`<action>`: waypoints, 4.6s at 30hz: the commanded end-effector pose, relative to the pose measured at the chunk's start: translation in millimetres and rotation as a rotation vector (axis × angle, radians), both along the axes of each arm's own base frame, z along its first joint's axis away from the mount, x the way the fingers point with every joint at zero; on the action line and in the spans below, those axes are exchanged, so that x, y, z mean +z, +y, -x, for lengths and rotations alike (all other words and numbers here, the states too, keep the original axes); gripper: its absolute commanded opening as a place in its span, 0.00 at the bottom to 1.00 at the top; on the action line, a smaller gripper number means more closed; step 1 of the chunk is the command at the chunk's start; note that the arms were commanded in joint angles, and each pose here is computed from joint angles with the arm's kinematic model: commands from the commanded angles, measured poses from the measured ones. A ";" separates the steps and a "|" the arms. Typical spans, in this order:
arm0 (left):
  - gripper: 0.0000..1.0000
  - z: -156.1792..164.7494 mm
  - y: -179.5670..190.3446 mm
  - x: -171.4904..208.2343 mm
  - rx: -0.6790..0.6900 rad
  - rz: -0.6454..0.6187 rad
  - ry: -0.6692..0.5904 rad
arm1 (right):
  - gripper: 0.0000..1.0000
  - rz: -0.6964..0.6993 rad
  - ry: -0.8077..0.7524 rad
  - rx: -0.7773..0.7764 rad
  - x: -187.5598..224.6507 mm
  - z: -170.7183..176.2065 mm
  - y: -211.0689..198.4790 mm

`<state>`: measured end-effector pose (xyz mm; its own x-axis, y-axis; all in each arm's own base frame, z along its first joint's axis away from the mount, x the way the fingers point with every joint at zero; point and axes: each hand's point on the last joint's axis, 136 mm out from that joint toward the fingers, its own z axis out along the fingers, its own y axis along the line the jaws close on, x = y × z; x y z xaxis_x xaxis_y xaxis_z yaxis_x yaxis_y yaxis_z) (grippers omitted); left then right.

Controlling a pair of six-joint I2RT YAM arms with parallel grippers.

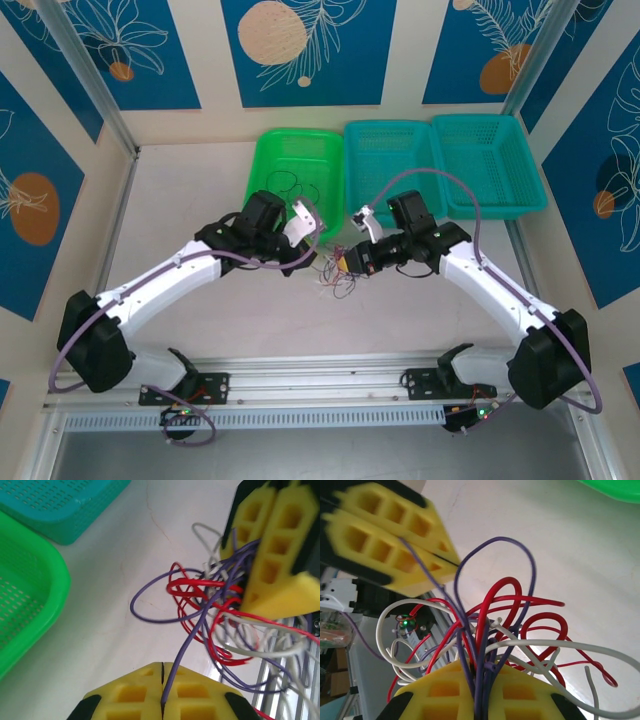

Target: Untangle the cables

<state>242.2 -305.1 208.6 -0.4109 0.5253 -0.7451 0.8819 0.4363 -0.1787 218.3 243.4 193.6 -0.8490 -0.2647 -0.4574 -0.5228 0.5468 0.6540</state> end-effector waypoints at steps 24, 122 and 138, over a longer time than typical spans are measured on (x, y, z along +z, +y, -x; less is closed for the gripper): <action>0.00 -69.9 114.5 167.9 0.616 0.258 -0.324 | 0.19 0.677 0.605 -0.749 -176.3 10.5 -157.0; 0.88 -89.9 107.2 166.7 0.435 0.286 -0.268 | 0.87 0.364 0.612 -1.007 -121.1 -5.6 -190.6; 0.89 -77.3 88.3 141.8 0.379 0.252 -0.230 | 0.01 0.522 0.630 -0.853 -164.6 -24.6 -175.2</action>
